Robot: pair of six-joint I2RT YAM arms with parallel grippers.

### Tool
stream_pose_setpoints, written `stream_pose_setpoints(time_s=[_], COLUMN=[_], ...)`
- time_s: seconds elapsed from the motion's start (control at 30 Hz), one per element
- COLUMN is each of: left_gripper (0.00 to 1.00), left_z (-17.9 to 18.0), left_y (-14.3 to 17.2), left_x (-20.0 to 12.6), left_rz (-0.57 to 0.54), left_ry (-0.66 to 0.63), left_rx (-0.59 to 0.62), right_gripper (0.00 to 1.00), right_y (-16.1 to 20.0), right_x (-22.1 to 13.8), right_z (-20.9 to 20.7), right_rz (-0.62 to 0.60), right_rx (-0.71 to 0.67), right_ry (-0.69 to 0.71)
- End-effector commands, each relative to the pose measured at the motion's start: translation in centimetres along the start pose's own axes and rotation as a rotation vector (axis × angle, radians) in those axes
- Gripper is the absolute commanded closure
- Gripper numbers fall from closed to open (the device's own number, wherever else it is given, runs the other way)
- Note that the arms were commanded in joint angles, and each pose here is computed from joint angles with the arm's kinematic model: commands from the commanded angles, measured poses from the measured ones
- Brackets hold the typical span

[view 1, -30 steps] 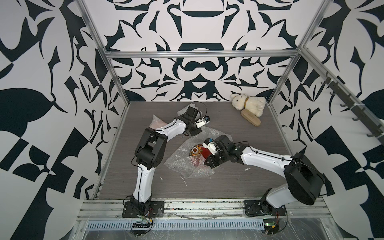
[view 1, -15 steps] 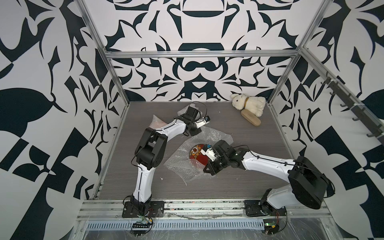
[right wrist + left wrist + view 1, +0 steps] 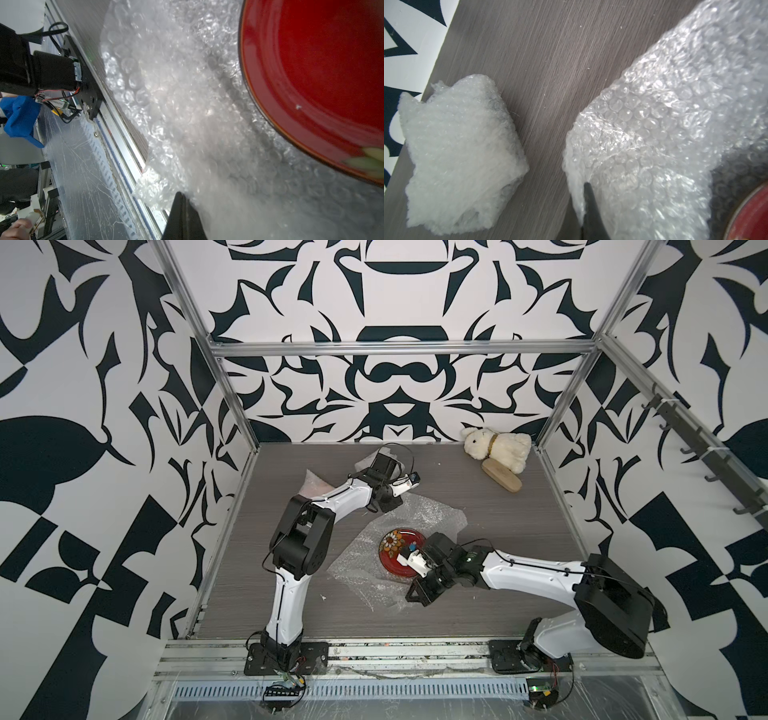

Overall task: Unpack dinner plates from bubble wrap
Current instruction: Unwrap the bubble wrap at the center of the board.

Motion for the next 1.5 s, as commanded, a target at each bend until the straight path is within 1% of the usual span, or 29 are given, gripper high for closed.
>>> stream_pose_setpoints(time_s=[0.0, 0.2, 0.47, 0.5, 0.53, 0.57, 0.63, 0.67, 0.7, 0.77, 0.97, 1.13, 1.23, 1.33, 1.4, 1.47], left_gripper=[1.00, 1.00, 1.00, 0.98, 0.84, 0.64, 0.40, 0.23, 0.01, 0.01, 0.00, 0.01, 0.01, 0.01, 0.00, 0.02], left_z=[-0.1, 0.0, 0.1, 0.2, 0.3, 0.6, 1.0, 1.2, 1.4, 1.5, 1.6, 1.0, 0.0, -1.9, -3.2, -4.8], left_y=[-0.1, 0.0, -0.4, -0.6, -0.8, -1.3, -2.0, -2.5, -2.9, -3.9, -5.8, -5.9, -5.4, -4.4, -3.2, -1.8], left_x=[0.3, 0.4, 0.1, -0.1, -0.4, -0.8, -1.8, -2.4, -3.0, -4.5, -9.6, -13.7, -15.7, -17.4, -18.1, -18.3], left_rz=[0.005, 0.007, -0.001, -0.006, -0.013, -0.025, -0.054, -0.071, -0.092, -0.130, -0.238, -0.317, -0.338, -0.368, -0.373, -0.365], left_ry=[0.023, 0.021, 0.022, 0.020, 0.016, 0.003, -0.023, -0.036, -0.041, -0.042, -0.049, -0.067, -0.034, 0.039, 0.101, 0.170], left_rx=[0.001, 0.001, -0.006, -0.008, -0.015, -0.029, -0.052, -0.061, -0.072, -0.092, -0.208, -0.287, -0.355, -0.467, -0.602, -0.732], right_gripper=[1.00, 1.00, 1.00, 1.00, 1.00, 1.00, 1.00, 1.00, 1.00, 0.99, 0.97, 0.96, 0.95, 0.93, 0.93, 0.93], right_y=[0.8, 1.7, 2.2, 2.2, 2.3, 2.3, 2.4, 2.4, 2.4, 2.4, 2.3, 2.1, 2.0, 1.8, 1.7, 1.7], right_x=[0.3, 1.3, 1.9, 2.0, 2.0, 2.1, 2.1, 2.1, 2.1, 2.1, 1.8, 1.7, 1.5, 1.3, 1.2, 1.3], right_z=[0.1, -0.4, -0.8, -0.9, -0.9, -0.9, -0.9, -0.9, -0.9, -0.9, -1.1, -1.1, -1.1, -1.0, -1.0, -1.1], right_rz=[0.030, 0.074, 0.090, 0.090, 0.092, 0.093, 0.095, 0.094, 0.093, 0.091, 0.076, 0.065, 0.056, 0.041, 0.035, 0.034], right_rx=[0.009, 0.027, 0.038, 0.041, 0.043, 0.042, 0.041, 0.041, 0.040, 0.038, 0.035, 0.032, 0.027, 0.021, 0.018, 0.020], right_ry=[-0.011, -0.004, 0.020, 0.023, 0.024, 0.024, 0.028, 0.031, 0.031, 0.037, 0.058, 0.068, 0.075, 0.082, 0.089, 0.093])
Point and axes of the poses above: each gripper's point midway between its finger pads, its own x axis out along the fingers, its own z axis along the line the jaws close on, y = z × x, the point moved 6 cm from there along -x, back along the fingers, and after that the axes turned 3 degrees about -x, right-handed, at the moved point
